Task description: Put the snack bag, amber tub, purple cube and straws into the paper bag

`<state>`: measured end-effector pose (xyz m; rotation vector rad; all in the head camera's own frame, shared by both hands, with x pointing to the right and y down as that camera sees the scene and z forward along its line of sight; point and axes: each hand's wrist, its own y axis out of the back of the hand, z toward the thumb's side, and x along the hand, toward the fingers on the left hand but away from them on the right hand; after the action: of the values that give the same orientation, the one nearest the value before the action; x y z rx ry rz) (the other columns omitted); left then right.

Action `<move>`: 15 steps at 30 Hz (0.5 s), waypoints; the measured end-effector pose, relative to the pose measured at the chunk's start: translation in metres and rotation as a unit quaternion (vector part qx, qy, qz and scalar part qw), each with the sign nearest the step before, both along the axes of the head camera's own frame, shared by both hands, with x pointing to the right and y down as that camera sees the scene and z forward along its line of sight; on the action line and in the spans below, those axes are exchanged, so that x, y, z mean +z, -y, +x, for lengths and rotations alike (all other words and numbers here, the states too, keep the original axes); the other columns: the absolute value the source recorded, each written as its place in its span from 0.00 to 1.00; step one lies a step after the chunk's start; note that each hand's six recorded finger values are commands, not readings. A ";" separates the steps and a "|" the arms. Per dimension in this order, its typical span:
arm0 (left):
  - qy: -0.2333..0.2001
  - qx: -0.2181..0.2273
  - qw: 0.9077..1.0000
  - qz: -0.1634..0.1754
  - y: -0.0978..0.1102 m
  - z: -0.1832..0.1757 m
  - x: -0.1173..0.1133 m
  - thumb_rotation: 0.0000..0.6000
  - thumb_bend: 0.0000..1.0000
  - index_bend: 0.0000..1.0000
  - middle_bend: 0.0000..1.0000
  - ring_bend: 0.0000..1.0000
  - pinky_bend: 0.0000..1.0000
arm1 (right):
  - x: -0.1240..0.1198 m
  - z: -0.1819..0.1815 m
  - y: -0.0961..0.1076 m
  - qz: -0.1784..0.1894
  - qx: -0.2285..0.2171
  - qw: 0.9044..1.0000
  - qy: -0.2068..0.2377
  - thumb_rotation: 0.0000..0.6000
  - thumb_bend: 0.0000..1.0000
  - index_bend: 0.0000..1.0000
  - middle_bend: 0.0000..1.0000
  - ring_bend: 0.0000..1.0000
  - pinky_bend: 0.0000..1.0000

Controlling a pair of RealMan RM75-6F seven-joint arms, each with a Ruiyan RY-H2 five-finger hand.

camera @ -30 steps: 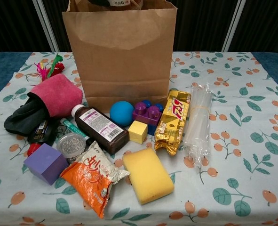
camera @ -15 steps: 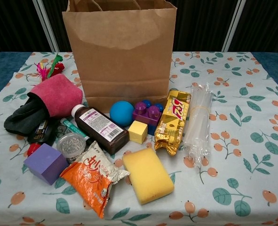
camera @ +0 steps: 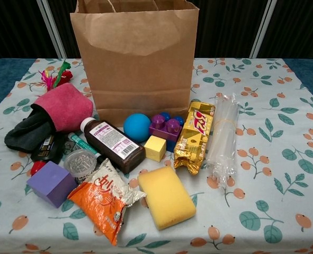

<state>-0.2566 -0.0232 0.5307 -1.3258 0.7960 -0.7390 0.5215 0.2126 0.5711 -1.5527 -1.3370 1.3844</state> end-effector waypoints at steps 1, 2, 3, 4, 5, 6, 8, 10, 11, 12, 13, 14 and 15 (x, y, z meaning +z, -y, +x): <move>0.007 -0.007 1.000 -0.011 -0.005 -0.008 0.003 1.00 0.29 0.30 0.31 0.26 0.33 | 0.000 -0.001 0.001 0.000 0.000 1.000 0.004 1.00 0.00 0.31 0.27 0.13 0.16; 0.014 -0.014 1.000 -0.024 -0.012 -0.017 0.007 1.00 0.28 0.30 0.31 0.26 0.33 | -0.002 -0.003 0.002 0.001 -0.001 1.000 0.011 1.00 0.00 0.31 0.27 0.13 0.16; 0.025 -0.023 0.998 -0.046 -0.023 -0.029 0.013 1.00 0.28 0.30 0.31 0.26 0.33 | -0.003 -0.005 0.003 0.002 -0.002 1.000 0.016 1.00 0.00 0.31 0.27 0.13 0.16; 0.033 -0.029 0.997 -0.064 -0.032 -0.037 0.018 1.00 0.26 0.30 0.31 0.26 0.33 | -0.005 -0.007 0.004 0.003 -0.004 1.000 0.022 1.00 0.00 0.31 0.27 0.13 0.16; 0.041 -0.035 0.995 -0.084 -0.042 -0.046 0.023 1.00 0.25 0.30 0.31 0.26 0.33 | -0.008 -0.010 0.005 0.007 -0.007 1.000 0.028 1.00 0.00 0.31 0.27 0.13 0.16; 0.052 -0.044 0.991 -0.112 -0.057 -0.057 0.031 1.00 0.25 0.30 0.31 0.26 0.33 | -0.012 -0.012 0.007 0.012 -0.008 0.999 0.033 1.00 0.00 0.31 0.27 0.13 0.16; 0.068 -0.056 0.984 -0.155 -0.080 -0.072 0.043 1.00 0.23 0.30 0.32 0.27 0.33 | -0.022 -0.017 0.012 0.027 -0.008 0.999 0.040 1.00 0.00 0.31 0.27 0.13 0.16; 0.082 -0.070 0.973 -0.206 -0.109 -0.088 0.056 1.00 0.22 0.30 0.32 0.27 0.34 | -0.030 -0.021 0.015 0.039 -0.006 0.998 0.042 1.00 0.00 0.31 0.27 0.13 0.16; 0.086 -0.074 0.967 -0.227 -0.121 -0.093 0.061 1.00 0.22 0.30 0.33 0.27 0.34 | -0.036 -0.024 0.018 0.045 -0.004 0.998 0.044 1.00 0.00 0.31 0.27 0.13 0.16; 0.089 -0.077 0.960 -0.253 -0.136 -0.097 0.067 1.00 0.22 0.30 0.33 0.28 0.34 | -0.041 -0.027 0.020 0.049 -0.002 0.998 0.045 1.00 0.00 0.31 0.27 0.13 0.16; 0.088 -0.078 0.956 -0.270 -0.146 -0.098 0.071 1.00 0.21 0.30 0.33 0.28 0.35 | -0.045 -0.030 0.021 0.053 -0.001 0.998 0.047 1.00 0.00 0.31 0.27 0.13 0.16; 0.086 -0.076 0.952 -0.283 -0.154 -0.097 0.074 1.00 0.21 0.31 0.34 0.29 0.35 | -0.051 -0.033 0.023 0.056 0.000 0.997 0.048 1.00 0.00 0.31 0.27 0.13 0.16; 0.080 -0.067 0.949 -0.296 -0.163 -0.093 0.076 1.00 0.21 0.31 0.34 0.29 0.36 | -0.055 -0.036 0.025 0.058 0.001 0.997 0.048 1.00 0.00 0.31 0.27 0.13 0.16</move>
<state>-0.3492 0.1395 0.6065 -1.7258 0.5522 -1.2446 0.4859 0.1876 0.5165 -1.5572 -1.4508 1.2234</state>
